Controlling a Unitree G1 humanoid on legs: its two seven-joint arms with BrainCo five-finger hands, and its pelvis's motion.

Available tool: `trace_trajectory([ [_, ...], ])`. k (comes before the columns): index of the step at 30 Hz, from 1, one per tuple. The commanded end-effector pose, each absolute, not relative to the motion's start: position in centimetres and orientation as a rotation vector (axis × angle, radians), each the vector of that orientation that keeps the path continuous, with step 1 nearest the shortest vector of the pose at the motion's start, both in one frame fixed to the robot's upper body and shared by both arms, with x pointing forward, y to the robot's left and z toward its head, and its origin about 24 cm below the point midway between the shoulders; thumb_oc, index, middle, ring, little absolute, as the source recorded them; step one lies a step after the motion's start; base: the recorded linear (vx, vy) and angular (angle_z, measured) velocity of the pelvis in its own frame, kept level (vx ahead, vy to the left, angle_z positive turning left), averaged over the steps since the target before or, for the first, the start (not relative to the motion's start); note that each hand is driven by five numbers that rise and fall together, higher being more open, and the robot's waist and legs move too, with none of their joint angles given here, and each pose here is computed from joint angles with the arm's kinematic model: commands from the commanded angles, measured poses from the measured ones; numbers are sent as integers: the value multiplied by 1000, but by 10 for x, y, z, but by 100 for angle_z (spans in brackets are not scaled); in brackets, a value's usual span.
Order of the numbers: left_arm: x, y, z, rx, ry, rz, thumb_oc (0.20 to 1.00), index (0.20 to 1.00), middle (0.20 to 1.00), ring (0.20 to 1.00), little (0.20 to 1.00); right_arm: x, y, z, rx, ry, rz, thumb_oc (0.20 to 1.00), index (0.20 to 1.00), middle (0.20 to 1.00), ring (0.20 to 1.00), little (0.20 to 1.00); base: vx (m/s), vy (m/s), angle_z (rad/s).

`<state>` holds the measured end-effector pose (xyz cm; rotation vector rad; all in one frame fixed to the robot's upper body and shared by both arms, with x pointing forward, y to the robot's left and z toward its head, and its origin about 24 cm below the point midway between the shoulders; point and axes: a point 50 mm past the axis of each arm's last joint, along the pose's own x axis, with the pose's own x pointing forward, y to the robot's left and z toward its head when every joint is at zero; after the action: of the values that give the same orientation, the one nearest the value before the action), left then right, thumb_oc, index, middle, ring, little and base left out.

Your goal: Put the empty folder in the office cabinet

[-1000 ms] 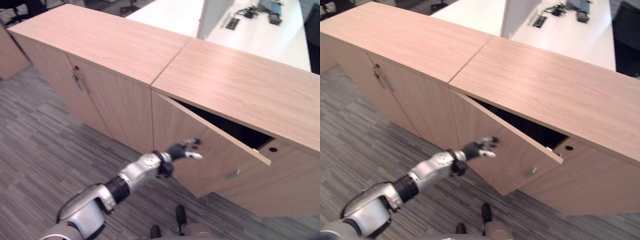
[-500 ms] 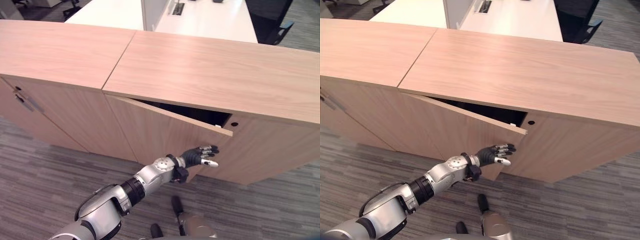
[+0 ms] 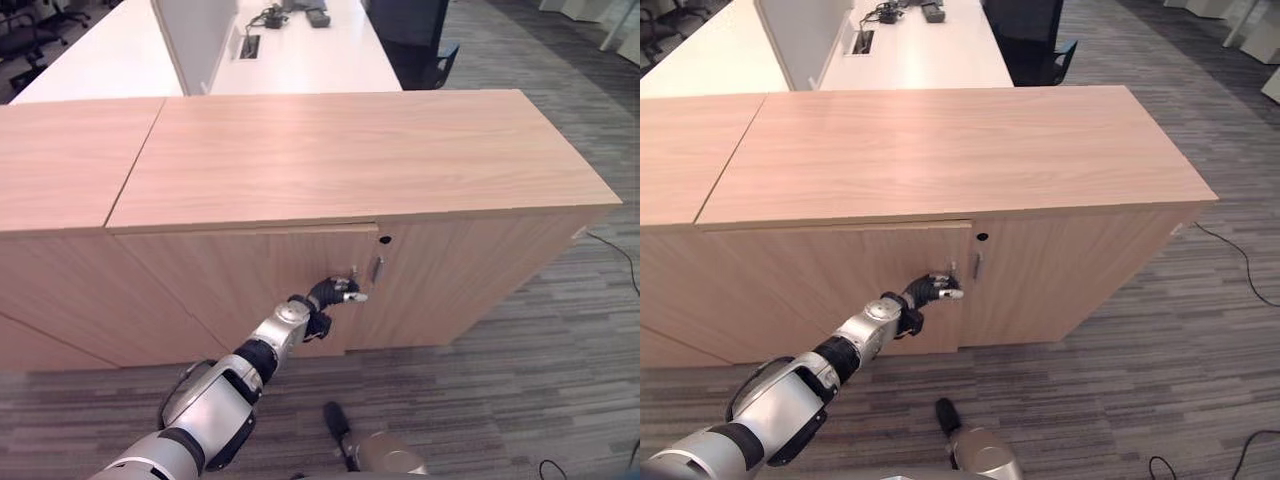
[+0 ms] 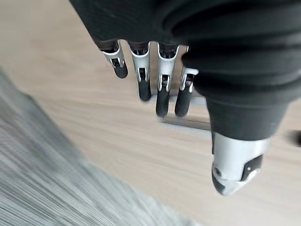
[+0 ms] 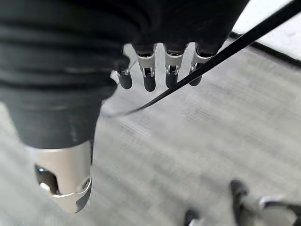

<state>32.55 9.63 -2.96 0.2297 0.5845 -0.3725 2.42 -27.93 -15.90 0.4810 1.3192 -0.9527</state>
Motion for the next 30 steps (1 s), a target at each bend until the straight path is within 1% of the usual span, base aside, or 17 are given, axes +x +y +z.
trace_trajectory([
  [1,354,113,0,222,492,-245,1000,1000,1000,1000,1000,-6,-302,-149,459,1333,-1101,1000,1000,1000,1000,1000,16,-30,-22],
  [3,360,131,7,230,481,-184,1000,1000,1000,1000,1000,1,-313,-145,442,1300,-1106,1000,1000,1000,1000,1000,19,-19,-16],
  [4,365,151,14,225,471,-122,1000,1000,1000,1000,1000,6,-322,-141,422,1277,-1105,1000,1000,1000,1000,1000,27,-6,-7],
  [5,366,157,16,220,473,-102,1000,1000,1000,1000,1000,6,-324,-140,417,1273,-1104,1000,1000,1000,1000,1000,37,5,-9],
  [6,369,171,22,215,463,-54,1000,1000,1000,1000,1000,7,-327,-138,408,1265,-1099,1000,1000,1000,1000,1000,23,6,-17],
  [7,370,171,22,214,463,-54,1000,1000,1000,1000,1000,7,-327,-138,408,1265,-1098,1000,1000,1000,1000,1000,27,10,-24],
  [9,373,194,32,176,442,34,1000,1000,1000,1000,1000,5,-327,-138,400,1261,-1093,1000,1000,1000,1000,1000,21,5,-21],
  [10,373,194,32,176,442,34,1000,1000,1000,1000,1000,5,-327,-138,400,1261,-1093,1000,1000,1000,1000,1000,15,-7,-12],
  [11,372,213,37,167,428,101,1000,1000,1000,1000,1000,5,-325,-139,394,1258,-1081,1000,1000,1000,1000,1000,5,-7,-7],
  [16,368,222,35,181,397,131,1000,1000,1000,1000,1000,9,-321,-142,401,1240,-1068,1000,1000,1000,1000,1000,4,-8,-4],
  [21,353,222,13,136,414,124,1000,1000,1000,1000,1000,9,-316,-144,421,1228,-1072,1000,1000,1000,1000,1000,4,-6,1],
  [25,325,214,-22,-94,455,121,1000,1000,1000,1000,1000,7,-314,-145,455,1217,-1096,1000,1000,1000,1000,1000,14,-19,17],
  [30,281,209,-69,-186,612,167,1000,1000,1000,1000,1000,13,-313,-145,482,1196,-1121,1000,1000,1000,1000,1000,16,-28,22],
])
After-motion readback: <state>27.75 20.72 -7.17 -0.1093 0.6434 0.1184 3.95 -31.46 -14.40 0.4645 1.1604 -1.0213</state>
